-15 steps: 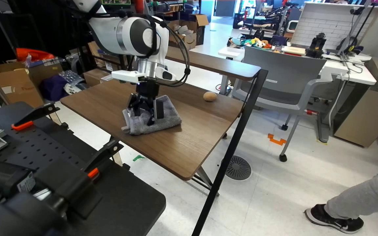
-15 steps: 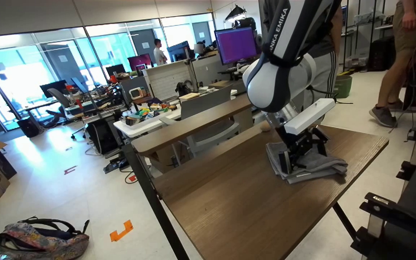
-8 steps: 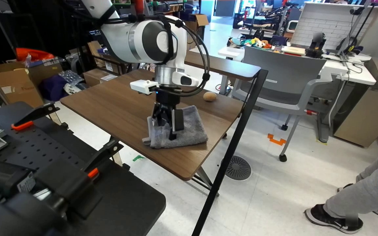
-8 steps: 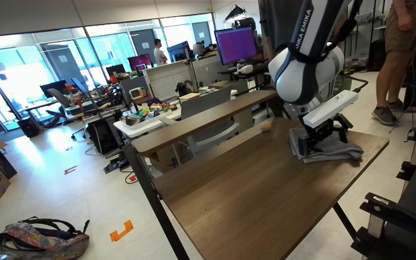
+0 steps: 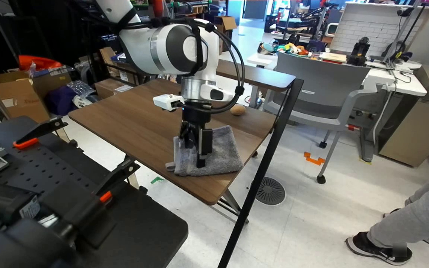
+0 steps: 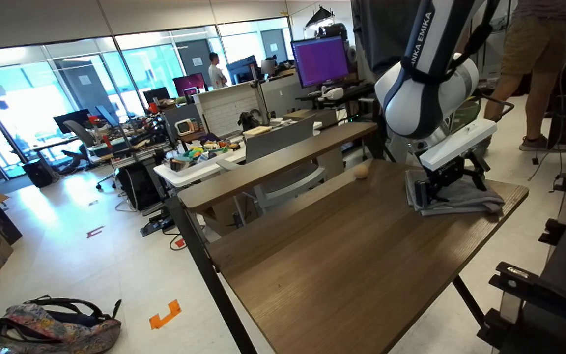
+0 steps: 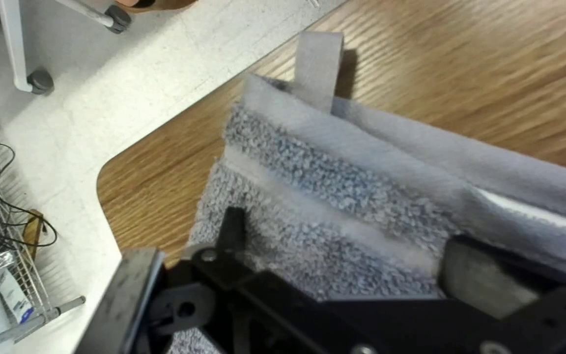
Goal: Move the brown object to the left then use the towel to wipe the table
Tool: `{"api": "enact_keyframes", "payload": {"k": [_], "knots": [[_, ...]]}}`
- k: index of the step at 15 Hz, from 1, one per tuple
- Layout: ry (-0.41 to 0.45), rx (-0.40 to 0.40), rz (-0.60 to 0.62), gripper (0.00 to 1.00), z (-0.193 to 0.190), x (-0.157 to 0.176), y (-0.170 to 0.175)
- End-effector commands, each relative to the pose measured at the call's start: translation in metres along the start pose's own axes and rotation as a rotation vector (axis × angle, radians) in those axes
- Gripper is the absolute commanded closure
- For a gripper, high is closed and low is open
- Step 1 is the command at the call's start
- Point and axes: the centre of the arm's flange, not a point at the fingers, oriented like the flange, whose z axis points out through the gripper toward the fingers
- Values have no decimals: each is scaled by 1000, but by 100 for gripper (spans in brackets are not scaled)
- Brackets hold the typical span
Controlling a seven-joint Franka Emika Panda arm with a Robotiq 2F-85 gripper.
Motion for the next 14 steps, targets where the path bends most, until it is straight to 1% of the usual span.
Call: {"api": "enact_keyframes", "payload": {"k": [1,4,7,10,12,14], "knots": [[-7,82,-95,0,32,-33,-49],[20,174,-194,0,12,-60,-91],[82,257,-286,0,-5,-91,-144],[150,314,-398,0,-13,-128,-193],[176,347,-483,0,-18,-159,-216],[181,384,-574,0,-25,-192,-231]]}}
